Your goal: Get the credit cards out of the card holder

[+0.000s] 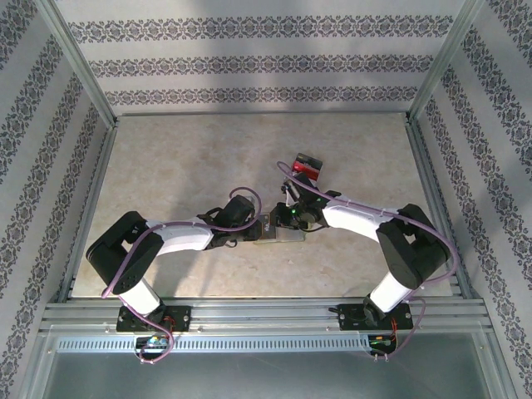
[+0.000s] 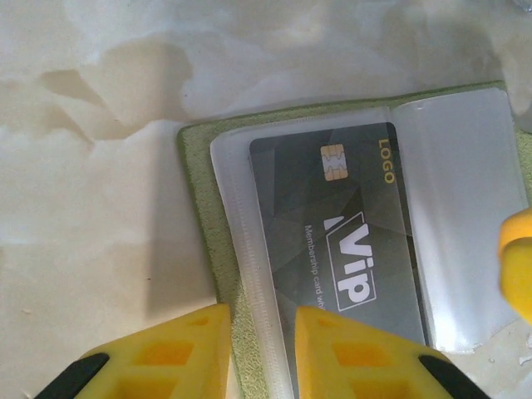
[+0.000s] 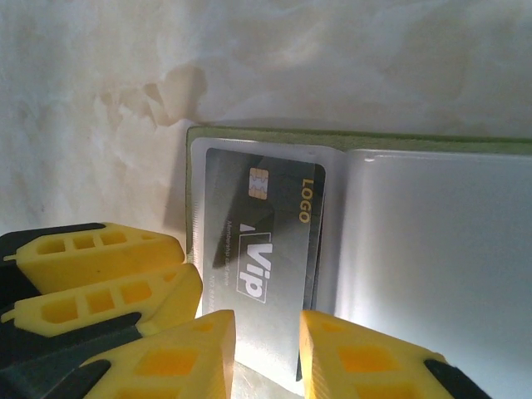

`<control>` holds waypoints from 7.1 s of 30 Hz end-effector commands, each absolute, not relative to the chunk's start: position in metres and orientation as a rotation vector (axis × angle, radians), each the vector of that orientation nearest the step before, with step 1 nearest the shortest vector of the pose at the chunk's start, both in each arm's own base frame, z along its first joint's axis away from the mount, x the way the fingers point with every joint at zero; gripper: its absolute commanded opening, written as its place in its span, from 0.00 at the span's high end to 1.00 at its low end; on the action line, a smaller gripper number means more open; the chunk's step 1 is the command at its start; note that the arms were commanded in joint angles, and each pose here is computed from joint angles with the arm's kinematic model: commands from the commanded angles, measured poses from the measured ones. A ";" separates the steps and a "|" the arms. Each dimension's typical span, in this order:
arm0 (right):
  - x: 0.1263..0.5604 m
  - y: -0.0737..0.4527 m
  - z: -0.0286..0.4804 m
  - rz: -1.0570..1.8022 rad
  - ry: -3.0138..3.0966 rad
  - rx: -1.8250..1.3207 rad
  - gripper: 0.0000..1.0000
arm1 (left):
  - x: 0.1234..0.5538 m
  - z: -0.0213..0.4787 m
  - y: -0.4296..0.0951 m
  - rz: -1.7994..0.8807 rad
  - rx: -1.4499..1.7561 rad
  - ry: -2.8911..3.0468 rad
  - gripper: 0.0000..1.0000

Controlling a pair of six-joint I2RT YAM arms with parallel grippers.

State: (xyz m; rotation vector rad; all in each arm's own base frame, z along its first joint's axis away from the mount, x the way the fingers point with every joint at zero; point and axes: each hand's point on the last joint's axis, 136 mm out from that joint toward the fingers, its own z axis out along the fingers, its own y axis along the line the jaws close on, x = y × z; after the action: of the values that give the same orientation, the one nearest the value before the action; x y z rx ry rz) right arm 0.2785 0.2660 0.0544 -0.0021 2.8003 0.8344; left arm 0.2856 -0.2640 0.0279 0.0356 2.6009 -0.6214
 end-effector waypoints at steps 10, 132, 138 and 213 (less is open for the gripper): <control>0.276 0.270 0.040 0.842 2.838 0.019 0.68 | 0.291 0.020 -0.263 -0.650 -0.032 2.594 0.77; 0.295 0.267 0.048 1.574 2.414 0.405 0.90 | 0.304 0.028 -0.241 -0.547 -0.068 2.613 0.95; 0.297 0.267 0.051 1.565 2.402 0.394 0.99 | 0.305 0.031 -0.242 -0.555 -0.069 2.604 0.95; 0.292 0.234 0.059 1.513 2.355 0.395 0.98 | 0.302 0.015 -0.258 -0.600 0.009 2.681 0.95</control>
State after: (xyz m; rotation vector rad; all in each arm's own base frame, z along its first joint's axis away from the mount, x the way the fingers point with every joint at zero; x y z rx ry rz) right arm 0.2918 0.2395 0.0509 0.4552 2.3770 1.5345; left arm 0.3146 -0.2764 0.0266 0.0213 2.6142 -0.6972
